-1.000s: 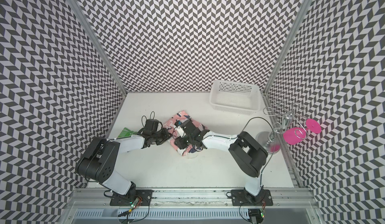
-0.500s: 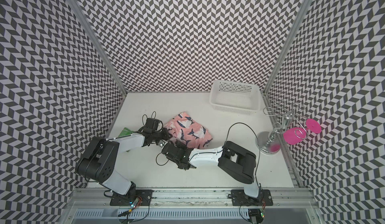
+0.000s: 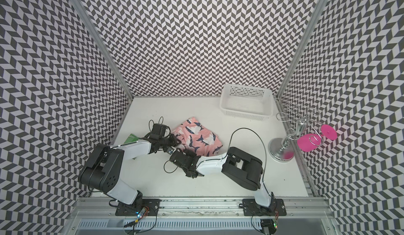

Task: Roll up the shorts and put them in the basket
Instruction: Roll the shorts at the center of the board.

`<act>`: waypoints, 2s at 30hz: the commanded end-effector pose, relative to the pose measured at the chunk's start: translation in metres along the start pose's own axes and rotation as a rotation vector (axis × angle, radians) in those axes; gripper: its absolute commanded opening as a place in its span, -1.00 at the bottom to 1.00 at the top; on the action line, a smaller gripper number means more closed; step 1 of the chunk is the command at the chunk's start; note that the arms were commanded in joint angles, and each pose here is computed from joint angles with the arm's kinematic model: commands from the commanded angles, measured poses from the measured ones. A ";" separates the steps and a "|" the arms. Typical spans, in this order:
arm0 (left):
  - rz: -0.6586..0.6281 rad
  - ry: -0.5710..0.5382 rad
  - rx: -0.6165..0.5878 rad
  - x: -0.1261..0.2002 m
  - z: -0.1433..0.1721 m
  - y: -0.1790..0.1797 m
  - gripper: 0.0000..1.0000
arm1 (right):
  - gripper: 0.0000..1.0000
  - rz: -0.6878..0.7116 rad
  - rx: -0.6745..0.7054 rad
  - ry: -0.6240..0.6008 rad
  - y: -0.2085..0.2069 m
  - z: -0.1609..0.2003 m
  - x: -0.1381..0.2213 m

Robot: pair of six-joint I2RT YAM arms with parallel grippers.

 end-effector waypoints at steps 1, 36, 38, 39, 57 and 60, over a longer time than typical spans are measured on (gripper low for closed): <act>0.058 -0.096 -0.013 0.025 -0.020 -0.012 0.21 | -1.00 -0.278 -0.186 0.047 -0.014 -0.003 -0.001; 0.187 -0.166 -0.015 -0.010 0.015 -0.003 0.50 | -1.00 -1.124 -1.223 0.145 -0.103 0.072 -0.019; 0.176 -0.143 -0.012 -0.019 0.016 -0.003 0.43 | -1.00 -1.127 -1.224 0.151 -0.103 0.074 -0.020; 0.174 -0.133 -0.010 -0.023 0.017 -0.004 0.34 | -1.00 -1.124 -1.225 0.157 -0.102 0.075 -0.020; -0.001 -0.020 -0.009 -0.024 0.008 -0.007 -1.00 | 0.00 -0.470 -0.721 0.136 -0.140 0.022 0.018; -0.025 -0.010 -0.006 -0.022 0.011 -0.007 -1.00 | 0.07 -0.337 -0.564 0.108 -0.128 0.002 0.033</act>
Point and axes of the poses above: each gripper's point midway between its finger pads, its own x axis back along the fingers, its own y axis along the line the jaws close on, z = x × y, the point moved 9 cm from there along x, back along the fingers, and after that the axes turned 8 degrees about -x, right-handed, at the moved point
